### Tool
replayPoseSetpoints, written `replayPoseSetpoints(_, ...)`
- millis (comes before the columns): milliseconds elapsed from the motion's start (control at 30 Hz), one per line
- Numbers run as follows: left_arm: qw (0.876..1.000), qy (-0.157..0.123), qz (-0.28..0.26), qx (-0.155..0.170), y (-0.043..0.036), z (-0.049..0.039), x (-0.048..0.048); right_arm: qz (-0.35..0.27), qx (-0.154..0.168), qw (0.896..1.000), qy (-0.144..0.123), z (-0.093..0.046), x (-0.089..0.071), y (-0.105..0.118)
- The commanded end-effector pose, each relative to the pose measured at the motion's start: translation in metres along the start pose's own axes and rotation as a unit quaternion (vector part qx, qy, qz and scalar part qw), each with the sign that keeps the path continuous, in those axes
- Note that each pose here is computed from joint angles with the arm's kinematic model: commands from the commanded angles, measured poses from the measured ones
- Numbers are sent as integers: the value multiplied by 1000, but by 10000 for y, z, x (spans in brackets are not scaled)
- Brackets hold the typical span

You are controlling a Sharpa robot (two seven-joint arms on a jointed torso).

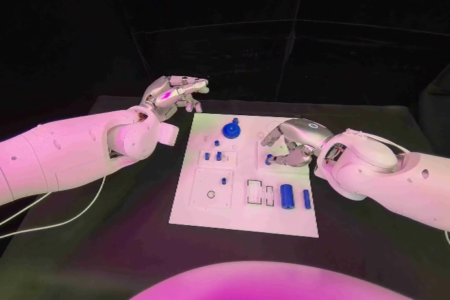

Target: Assemble the parts on the task board

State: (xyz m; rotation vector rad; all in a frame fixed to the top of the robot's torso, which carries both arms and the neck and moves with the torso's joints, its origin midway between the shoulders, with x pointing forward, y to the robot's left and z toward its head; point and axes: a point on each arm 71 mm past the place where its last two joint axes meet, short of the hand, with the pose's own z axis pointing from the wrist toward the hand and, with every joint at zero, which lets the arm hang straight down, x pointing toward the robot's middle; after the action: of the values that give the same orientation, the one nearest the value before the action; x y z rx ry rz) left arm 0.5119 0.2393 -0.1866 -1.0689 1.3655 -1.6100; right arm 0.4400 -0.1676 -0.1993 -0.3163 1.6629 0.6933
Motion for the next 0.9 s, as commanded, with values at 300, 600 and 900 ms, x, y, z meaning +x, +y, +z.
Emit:
replayPoseSetpoints(300, 1000, 10, -7, 0, -2, 15, 26, -20, 50, 997, 59, -4, 20, -137)
replayPoseSetpoints(600, 1000, 9, -6, -1, 1, 18, 22, -23, 35, 995, 86, 68, 79, -57)
replayPoseSetpoints(900, 1000, 10, -7, -1, 2, 20, 22, -25, 24, 994, 99, 137, 119, -8)
